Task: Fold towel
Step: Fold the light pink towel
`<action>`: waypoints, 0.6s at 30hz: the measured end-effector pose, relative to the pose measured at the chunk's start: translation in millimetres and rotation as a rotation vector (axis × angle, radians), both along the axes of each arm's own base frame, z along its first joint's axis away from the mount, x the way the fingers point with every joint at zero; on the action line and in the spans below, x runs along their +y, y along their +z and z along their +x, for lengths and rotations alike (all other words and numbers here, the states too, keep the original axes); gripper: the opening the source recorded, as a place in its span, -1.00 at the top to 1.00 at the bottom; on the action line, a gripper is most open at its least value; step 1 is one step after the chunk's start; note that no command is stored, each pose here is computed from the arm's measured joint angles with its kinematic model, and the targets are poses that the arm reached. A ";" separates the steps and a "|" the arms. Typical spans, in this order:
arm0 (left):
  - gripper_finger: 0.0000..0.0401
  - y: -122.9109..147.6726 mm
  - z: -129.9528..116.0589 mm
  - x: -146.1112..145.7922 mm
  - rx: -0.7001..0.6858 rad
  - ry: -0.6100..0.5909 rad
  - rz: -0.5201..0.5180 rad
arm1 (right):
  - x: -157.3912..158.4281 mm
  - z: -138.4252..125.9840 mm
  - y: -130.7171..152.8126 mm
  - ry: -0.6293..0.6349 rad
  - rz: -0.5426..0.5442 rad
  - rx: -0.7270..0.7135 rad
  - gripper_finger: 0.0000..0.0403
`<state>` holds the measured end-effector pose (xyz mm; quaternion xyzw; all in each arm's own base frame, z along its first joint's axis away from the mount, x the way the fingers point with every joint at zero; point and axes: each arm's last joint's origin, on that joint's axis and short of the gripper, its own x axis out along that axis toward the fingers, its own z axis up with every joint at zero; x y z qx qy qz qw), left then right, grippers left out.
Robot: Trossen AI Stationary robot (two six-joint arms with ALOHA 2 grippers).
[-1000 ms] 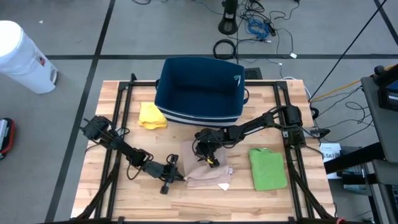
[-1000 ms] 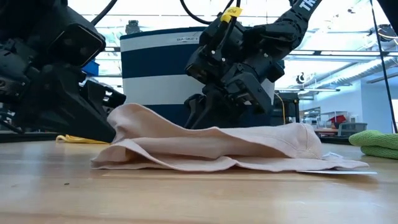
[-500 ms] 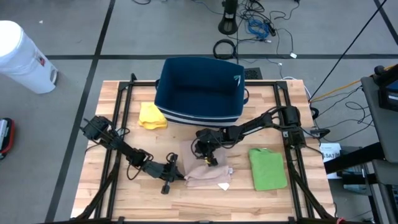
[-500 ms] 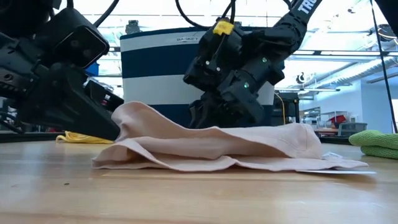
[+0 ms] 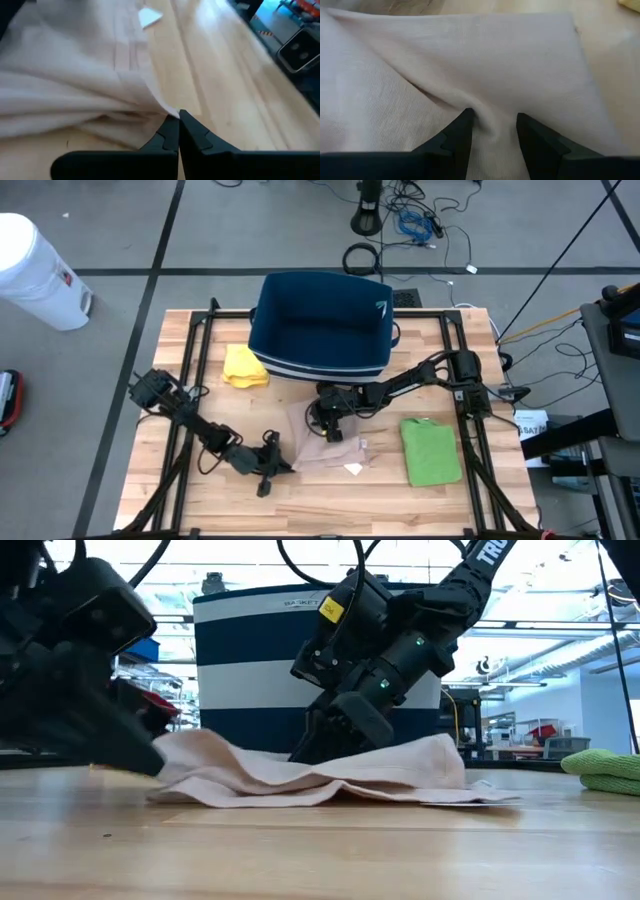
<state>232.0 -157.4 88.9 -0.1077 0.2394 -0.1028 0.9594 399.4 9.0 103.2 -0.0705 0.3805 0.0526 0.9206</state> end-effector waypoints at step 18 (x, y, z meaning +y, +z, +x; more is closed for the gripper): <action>1.00 6.3 -5.5 0.4 0.055 0.254 0.383 | -4.1 -2.2 -2.8 0.011 0.073 0.034 0.29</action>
